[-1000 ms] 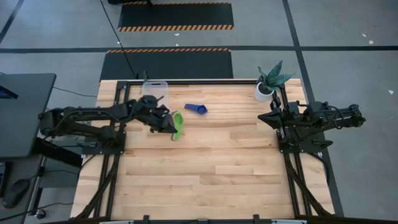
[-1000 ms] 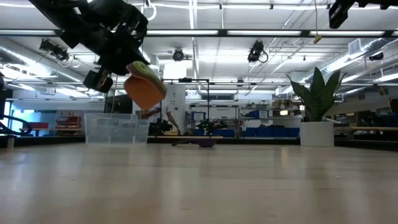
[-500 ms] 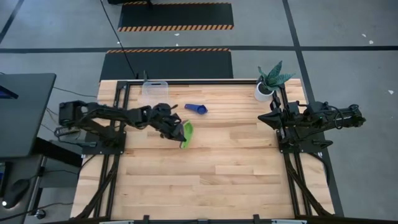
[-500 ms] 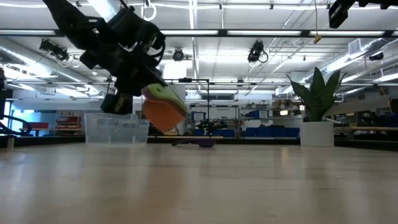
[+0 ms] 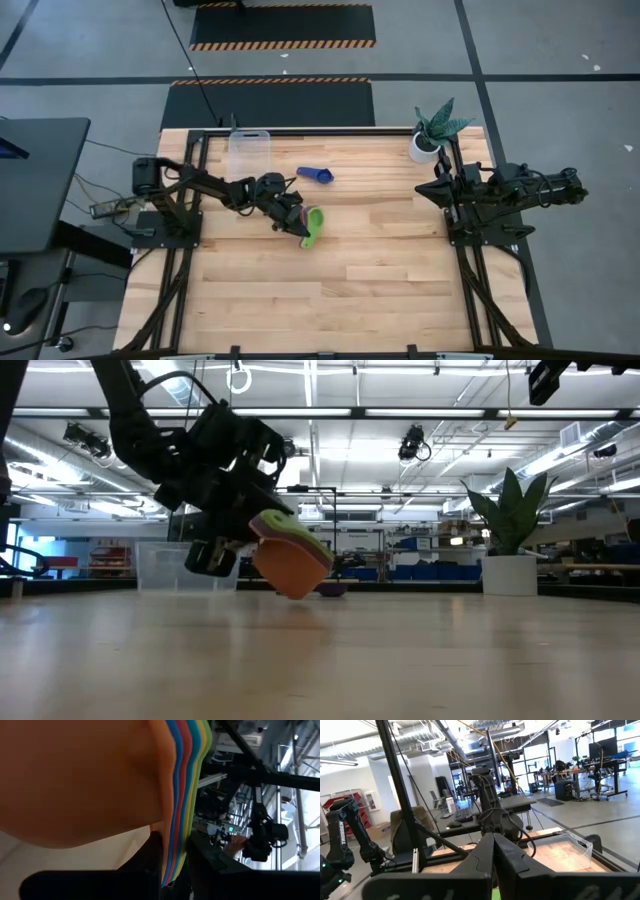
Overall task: Nest measuring cups in basket
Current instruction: Stack the blue measuring cup on top of the green measuring cup
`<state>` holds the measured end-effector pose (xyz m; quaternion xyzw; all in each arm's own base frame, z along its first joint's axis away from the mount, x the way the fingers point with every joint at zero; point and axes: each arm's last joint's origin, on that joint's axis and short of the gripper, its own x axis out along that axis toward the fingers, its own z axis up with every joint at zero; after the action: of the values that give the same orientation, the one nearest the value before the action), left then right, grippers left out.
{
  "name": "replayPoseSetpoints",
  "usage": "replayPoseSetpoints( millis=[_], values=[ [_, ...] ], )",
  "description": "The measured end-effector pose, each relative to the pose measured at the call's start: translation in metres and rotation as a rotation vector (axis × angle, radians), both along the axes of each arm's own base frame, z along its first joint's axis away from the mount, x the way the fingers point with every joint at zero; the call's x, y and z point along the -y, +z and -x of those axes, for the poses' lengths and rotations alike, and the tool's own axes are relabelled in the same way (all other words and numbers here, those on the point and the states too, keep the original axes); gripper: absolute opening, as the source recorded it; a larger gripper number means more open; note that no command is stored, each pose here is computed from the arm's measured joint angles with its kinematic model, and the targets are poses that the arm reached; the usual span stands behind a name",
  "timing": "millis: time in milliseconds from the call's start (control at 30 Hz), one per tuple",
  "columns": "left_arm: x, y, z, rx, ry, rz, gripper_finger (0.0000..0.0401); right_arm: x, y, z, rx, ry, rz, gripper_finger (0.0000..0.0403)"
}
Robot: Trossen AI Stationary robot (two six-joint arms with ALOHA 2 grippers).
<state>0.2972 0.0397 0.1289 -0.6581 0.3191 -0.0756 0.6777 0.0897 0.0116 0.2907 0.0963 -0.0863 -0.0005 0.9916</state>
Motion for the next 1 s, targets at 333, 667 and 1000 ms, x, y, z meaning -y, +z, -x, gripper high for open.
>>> replayPoseSetpoints(
  millis=[333, 667, 1000],
  values=[
    [0.007, -0.012, -0.003, -0.032, -0.039, 0.008, 0.0062, 0.0, 0.0, 0.0, 0.0, 0.0, 0.001, 0.0016],
    [0.006, -0.017, -0.001, -0.096, 0.004, 0.034, 0.0108, 0.0, 0.0, 0.0, 0.0, 0.001, -0.004, 0.0016],
    [0.008, -0.019, 0.002, -0.122, -0.06, 0.078, 0.0127, 0.0, 0.002, 0.0, 0.016, 0.001, -0.01, 0.0016]
  ],
)
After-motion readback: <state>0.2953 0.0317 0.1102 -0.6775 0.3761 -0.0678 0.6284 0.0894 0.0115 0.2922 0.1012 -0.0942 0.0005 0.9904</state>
